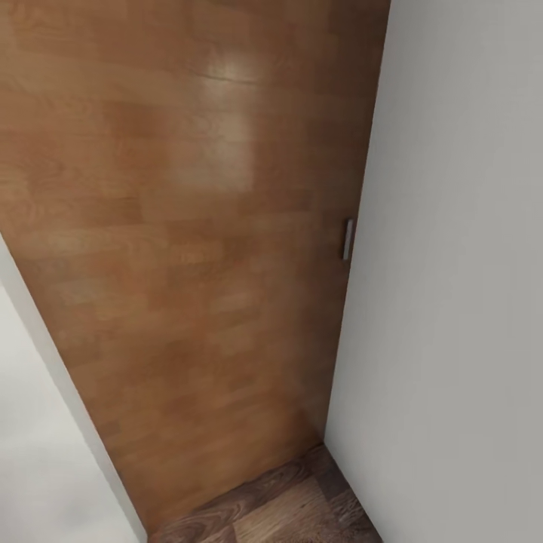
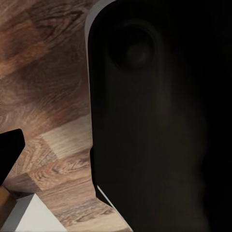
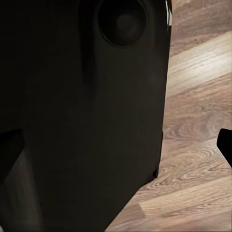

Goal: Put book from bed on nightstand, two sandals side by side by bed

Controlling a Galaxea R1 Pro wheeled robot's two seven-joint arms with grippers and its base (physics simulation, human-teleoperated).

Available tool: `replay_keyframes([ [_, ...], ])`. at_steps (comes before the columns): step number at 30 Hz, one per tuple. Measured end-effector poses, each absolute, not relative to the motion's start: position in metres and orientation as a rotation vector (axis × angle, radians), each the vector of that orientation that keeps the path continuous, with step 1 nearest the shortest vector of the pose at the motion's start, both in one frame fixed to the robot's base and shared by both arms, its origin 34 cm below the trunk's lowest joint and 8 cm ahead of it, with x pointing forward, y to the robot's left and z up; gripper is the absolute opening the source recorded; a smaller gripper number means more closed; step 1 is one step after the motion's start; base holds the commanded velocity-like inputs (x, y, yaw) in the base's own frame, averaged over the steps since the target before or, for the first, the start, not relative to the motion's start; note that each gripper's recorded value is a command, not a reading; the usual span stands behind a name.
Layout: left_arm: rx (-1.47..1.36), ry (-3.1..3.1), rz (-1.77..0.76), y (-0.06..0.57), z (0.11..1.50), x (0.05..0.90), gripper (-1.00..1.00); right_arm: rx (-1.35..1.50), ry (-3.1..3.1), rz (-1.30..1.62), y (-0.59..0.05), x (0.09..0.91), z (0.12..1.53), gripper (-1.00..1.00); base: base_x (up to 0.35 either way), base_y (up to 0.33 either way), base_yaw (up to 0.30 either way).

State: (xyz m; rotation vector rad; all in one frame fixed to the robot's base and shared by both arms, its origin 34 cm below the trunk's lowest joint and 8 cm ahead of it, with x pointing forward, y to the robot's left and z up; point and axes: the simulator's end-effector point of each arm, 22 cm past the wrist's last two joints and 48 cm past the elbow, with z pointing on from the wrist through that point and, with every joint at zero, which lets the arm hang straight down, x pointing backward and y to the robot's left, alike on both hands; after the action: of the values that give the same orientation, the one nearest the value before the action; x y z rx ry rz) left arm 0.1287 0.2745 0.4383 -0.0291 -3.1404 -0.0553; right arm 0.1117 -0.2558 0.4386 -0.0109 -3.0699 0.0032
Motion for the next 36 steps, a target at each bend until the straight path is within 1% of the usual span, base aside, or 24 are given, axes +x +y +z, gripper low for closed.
replay_keyframes([
  [9, -0.029, -3.137, -0.055, 0.2745, 0.4383, 0.1273, 1.00, -0.014, -3.068, 0.005, -0.2566, 0.1109, 0.4386, 1.00, 0.000, 0.000, -0.084],
  [28, -0.029, -3.136, -0.055, 0.2745, 0.4383, 0.1270, 1.00, -0.013, -3.067, 0.006, -0.2570, 0.1107, 0.4387, 1.00, 0.000, 0.000, -0.012],
  [36, -0.029, -3.140, -0.055, 0.2746, 0.4383, 0.1286, 1.00, -0.013, -3.076, 0.007, -0.2577, 0.1133, 0.4385, 1.00, 0.000, 0.000, -0.110],
])
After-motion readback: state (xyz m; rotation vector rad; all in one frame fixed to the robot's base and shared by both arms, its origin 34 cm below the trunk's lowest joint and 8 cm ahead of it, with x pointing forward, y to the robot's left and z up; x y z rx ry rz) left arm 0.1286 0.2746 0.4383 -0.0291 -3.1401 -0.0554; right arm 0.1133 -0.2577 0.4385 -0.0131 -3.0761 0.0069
